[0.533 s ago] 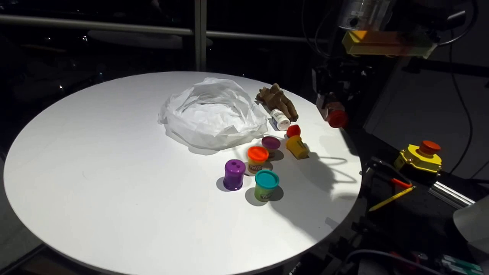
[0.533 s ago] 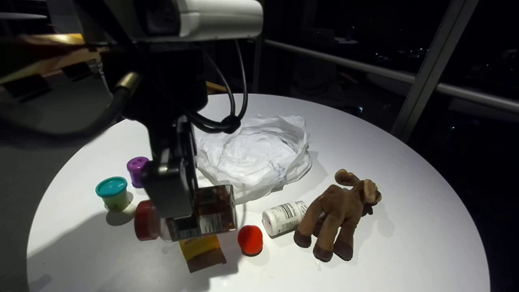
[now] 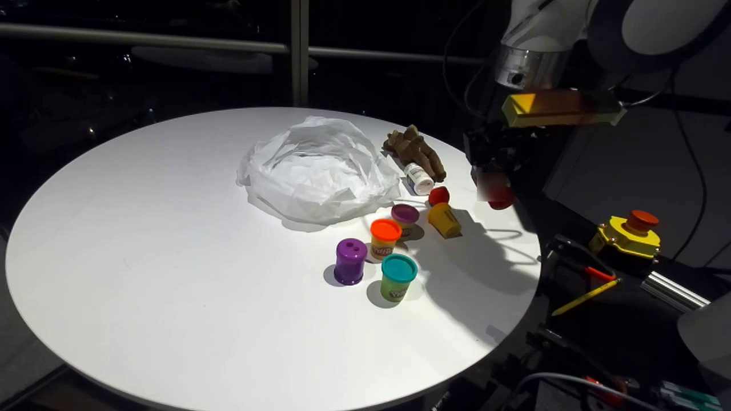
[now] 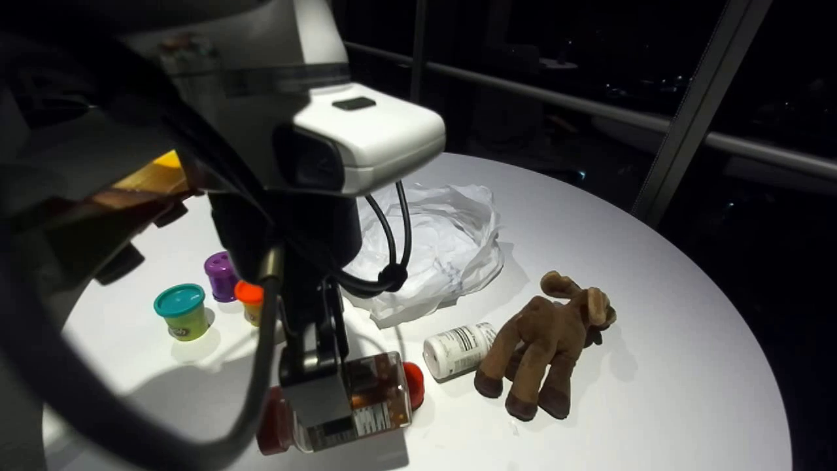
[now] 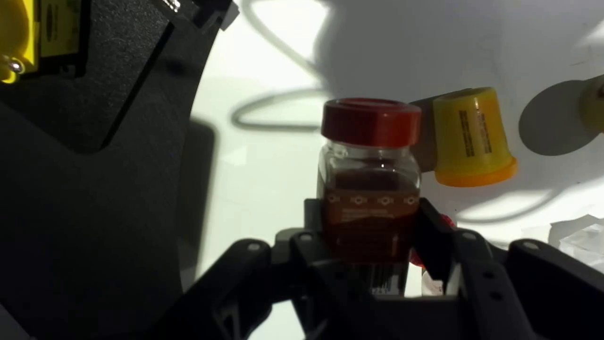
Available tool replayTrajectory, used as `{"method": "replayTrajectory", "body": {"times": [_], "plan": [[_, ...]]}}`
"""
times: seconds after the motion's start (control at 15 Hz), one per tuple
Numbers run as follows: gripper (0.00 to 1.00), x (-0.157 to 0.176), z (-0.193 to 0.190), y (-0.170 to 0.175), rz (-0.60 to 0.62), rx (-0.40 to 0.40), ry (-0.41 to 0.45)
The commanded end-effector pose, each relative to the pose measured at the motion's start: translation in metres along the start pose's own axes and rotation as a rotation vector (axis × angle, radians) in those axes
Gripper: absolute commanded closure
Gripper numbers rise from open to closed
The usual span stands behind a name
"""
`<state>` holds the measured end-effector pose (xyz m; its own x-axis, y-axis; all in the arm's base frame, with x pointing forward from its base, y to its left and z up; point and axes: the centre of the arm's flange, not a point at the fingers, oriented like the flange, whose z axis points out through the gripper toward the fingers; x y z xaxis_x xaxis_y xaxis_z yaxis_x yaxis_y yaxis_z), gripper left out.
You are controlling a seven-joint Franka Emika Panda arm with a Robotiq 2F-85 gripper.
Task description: Pick up all the objects from the plastic and put them on the table
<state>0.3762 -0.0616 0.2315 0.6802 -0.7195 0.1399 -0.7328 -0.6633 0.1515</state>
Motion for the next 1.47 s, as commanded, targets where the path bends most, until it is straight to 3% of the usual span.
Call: {"method": "replayTrajectory", "body": {"times": [0.0, 0.33, 0.73, 0.8, 1.13, 1.4], "plan": [[0.76, 0.001, 0.030, -0.003, 0.011, -0.031, 0.060], [0.76, 0.006, 0.048, 0.000, 0.071, -0.071, 0.064], [0.76, 0.012, 0.053, -0.004, 0.206, -0.036, 0.091], [0.76, 0.075, 0.044, 0.002, 0.227, -0.053, 0.076], [0.76, 0.145, 0.042, 0.009, 0.330, -0.060, 0.133], [0.76, 0.165, 0.045, 0.009, 0.312, -0.054, 0.100]]}}
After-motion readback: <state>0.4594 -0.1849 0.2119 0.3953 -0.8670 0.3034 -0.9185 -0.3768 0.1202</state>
